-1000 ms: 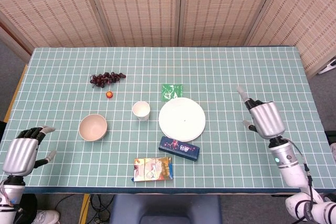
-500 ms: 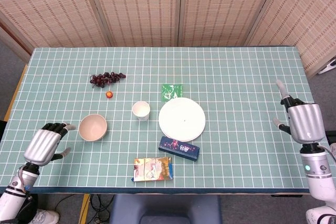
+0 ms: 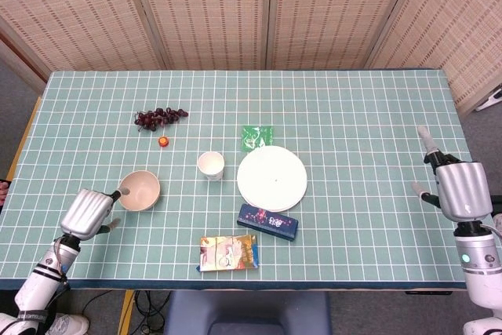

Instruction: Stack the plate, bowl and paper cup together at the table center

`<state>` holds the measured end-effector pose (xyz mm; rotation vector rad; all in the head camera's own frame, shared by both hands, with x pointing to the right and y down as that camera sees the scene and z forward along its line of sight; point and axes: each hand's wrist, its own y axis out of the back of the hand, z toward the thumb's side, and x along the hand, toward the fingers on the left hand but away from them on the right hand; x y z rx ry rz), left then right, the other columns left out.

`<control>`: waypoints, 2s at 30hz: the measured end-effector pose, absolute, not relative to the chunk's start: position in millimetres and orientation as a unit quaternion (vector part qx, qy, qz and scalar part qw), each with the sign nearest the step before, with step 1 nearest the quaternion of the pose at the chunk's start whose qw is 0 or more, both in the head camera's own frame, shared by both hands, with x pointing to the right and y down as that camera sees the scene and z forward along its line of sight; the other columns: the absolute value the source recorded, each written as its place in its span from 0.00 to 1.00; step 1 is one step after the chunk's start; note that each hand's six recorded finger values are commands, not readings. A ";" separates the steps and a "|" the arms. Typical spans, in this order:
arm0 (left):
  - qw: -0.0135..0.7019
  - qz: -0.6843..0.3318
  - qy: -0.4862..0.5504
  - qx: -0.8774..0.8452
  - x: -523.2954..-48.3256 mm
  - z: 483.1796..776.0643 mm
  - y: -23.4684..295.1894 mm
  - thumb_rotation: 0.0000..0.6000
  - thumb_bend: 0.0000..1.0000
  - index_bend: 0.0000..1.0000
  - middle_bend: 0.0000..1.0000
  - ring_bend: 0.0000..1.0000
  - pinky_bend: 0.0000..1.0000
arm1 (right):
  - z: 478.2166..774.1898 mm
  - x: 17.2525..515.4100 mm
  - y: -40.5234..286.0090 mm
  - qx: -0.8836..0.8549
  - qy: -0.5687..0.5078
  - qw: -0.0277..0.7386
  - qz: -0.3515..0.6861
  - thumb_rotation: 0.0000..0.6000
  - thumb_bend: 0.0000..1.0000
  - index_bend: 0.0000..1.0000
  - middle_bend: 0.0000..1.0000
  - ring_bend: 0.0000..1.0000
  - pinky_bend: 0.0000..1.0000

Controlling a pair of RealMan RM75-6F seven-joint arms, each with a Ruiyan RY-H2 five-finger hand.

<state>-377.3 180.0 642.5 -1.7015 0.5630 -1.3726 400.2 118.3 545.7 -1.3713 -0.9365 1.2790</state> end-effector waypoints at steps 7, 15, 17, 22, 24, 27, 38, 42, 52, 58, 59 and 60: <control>0.424 -0.557 0.220 -0.680 -371.9 658.9 181.7 1.00 0.22 0.32 0.84 0.85 0.97 | 548.0 403.6 121.2 -0.570 -0.389 0.491 0.532 1.00 0.00 0.04 0.46 0.61 0.89; 0.418 -0.562 0.222 -0.678 -368.5 681.2 180.4 1.00 0.22 0.37 0.88 0.88 0.98 | 549.5 407.7 123.2 -0.572 -0.392 0.483 0.534 1.00 0.00 0.04 0.47 0.61 0.89; 0.419 -0.562 0.223 -0.677 -368.2 686.8 180.0 1.00 0.22 0.39 0.88 0.89 0.99 | 549.3 408.8 123.5 -0.572 -0.393 0.482 0.535 1.00 0.00 0.04 0.47 0.61 0.89; 0.420 -0.562 0.228 -0.675 -367.7 697.8 178.6 1.00 0.22 0.44 0.90 0.90 1.00 | 549.6 412.0 124.6 -0.572 -0.396 0.478 0.536 1.00 0.00 0.04 0.47 0.61 0.89; 0.419 -0.562 0.229 -0.675 -367.8 701.2 177.8 1.00 0.22 0.45 0.90 0.90 1.00 | 550.1 413.2 124.7 -0.572 -0.397 0.476 0.537 1.00 0.00 0.04 0.47 0.61 0.89; 0.418 -0.561 0.231 -0.676 -367.5 705.0 176.4 1.00 0.22 0.47 0.91 0.90 1.00 | 550.5 414.3 124.7 -0.572 -0.399 0.473 0.538 1.00 0.00 0.04 0.47 0.61 0.89; 0.415 -0.555 0.232 -0.682 -365.0 709.8 176.6 1.00 0.32 0.53 0.91 0.90 1.00 | 551.4 417.3 125.6 -0.573 -0.405 0.467 0.538 1.00 0.00 0.04 0.48 0.61 0.89; 0.416 -0.552 0.231 -0.684 -363.4 708.6 177.3 1.00 0.36 0.55 0.91 0.90 1.00 | 551.6 417.6 126.0 -0.575 -0.407 0.464 0.537 1.00 0.00 0.04 0.48 0.61 0.89; 0.424 -0.541 0.230 -0.689 -360.9 703.8 177.2 1.00 0.39 0.57 0.91 0.91 1.00 | 551.6 419.4 126.3 -0.576 -0.413 0.457 0.537 1.00 0.00 0.04 0.48 0.61 0.89; 0.439 -0.520 0.231 -0.695 -354.9 691.8 176.3 1.00 0.39 0.58 0.91 0.91 1.00 | 550.4 418.5 124.1 -0.576 -0.416 0.457 0.535 1.00 0.00 0.04 0.48 0.61 0.89; 0.444 -0.513 0.232 -0.697 -352.2 688.1 176.1 1.00 0.39 0.58 0.91 0.91 1.00 | 550.1 418.4 123.5 -0.575 -0.417 0.458 0.535 1.00 0.00 0.04 0.48 0.61 0.89; 0.447 -0.507 0.232 -0.699 -349.9 685.2 176.1 1.00 0.39 0.58 0.91 0.91 1.00 | 549.8 418.2 122.9 -0.575 -0.418 0.458 0.534 1.00 0.00 0.04 0.48 0.61 0.89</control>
